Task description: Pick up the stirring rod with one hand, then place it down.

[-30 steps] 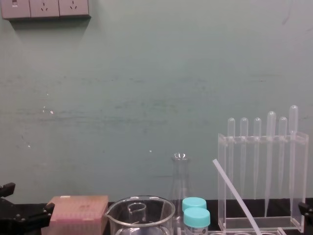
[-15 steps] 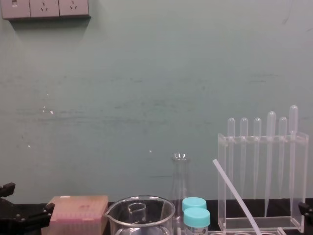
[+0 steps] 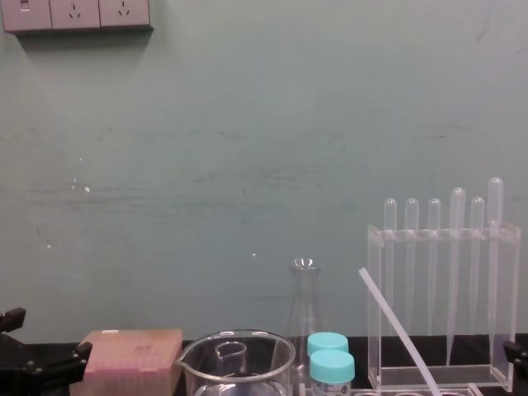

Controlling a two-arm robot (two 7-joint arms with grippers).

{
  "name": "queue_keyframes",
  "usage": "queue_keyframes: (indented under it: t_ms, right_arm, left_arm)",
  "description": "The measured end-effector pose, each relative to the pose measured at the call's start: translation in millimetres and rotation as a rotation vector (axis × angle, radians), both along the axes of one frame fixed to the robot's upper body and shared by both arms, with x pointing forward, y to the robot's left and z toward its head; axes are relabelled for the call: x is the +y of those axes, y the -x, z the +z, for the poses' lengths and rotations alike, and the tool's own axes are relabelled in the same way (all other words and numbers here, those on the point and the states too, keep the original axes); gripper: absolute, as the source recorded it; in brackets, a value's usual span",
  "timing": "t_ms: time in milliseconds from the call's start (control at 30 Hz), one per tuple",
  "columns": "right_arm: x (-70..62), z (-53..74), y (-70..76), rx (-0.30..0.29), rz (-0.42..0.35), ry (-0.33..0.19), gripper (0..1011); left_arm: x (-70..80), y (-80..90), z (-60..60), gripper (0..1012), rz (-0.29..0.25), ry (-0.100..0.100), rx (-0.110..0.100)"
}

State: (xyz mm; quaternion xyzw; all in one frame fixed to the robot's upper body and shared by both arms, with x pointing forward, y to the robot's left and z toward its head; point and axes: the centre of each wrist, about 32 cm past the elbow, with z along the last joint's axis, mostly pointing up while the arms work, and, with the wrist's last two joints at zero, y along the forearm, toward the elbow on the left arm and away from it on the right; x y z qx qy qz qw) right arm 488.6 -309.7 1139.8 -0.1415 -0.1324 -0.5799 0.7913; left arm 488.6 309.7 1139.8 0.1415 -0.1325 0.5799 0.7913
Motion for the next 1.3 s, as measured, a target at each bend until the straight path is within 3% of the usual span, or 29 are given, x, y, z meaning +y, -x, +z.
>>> queue_keyframes:
  t_ms: [667, 767, 800, 833, 933, 967, 1000, 1167, 1300]
  right_arm:
    - [-0.8, 0.9, -0.6, -0.01, -0.004, -0.003, 1003]
    - [-2.3, 3.9, -2.6, -0.062, -0.015, -0.008, 1003]
    - [-1.8, 6.4, -4.1, -0.103, -0.013, -0.006, 1003]
    - [-1.8, 6.4, -4.1, -0.103, -0.013, -0.006, 1003]
    - [4.4, 14.8, -8.7, -0.222, 0.013, -0.001, 1003]
    - [4.4, 14.8, -8.7, -0.222, 0.013, -0.001, 1003]
    - [7.7, 18.2, -11.3, -0.262, 0.035, -0.001, 1003]
    - [19.3, 27.2, -19.6, -0.325, 0.155, -0.007, 1003]
    - [26.4, 30.5, -24.5, -0.335, 0.245, -0.022, 1003]
  left_arm:
    - [0.0, 0.0, 0.0, 1000, 0.0, 0.0, 0.0]
    - [0.0, 0.0, 0.0, 1000, 0.0, 0.0, 0.0]
    - [0.0, 0.0, 0.0, 1000, 0.0, 0.0, 0.0]
    - [0.0, 0.0, 0.0, 1000, 0.0, 0.0, 0.0]
    - [0.0, 0.0, 0.0, 1000, 0.0, 0.0, 0.0]
    - [0.0, 0.0, 0.0, 1000, 0.0, 0.0, 0.0]
    - [0.0, 0.0, 0.0, 1000, 0.0, 0.0, 0.0]
    - [0.0, 0.0, 0.0, 1000, 0.0, 0.0, 0.0]
    - [0.0, 0.0, 0.0, 1000, 0.0, 0.0, 0.0]
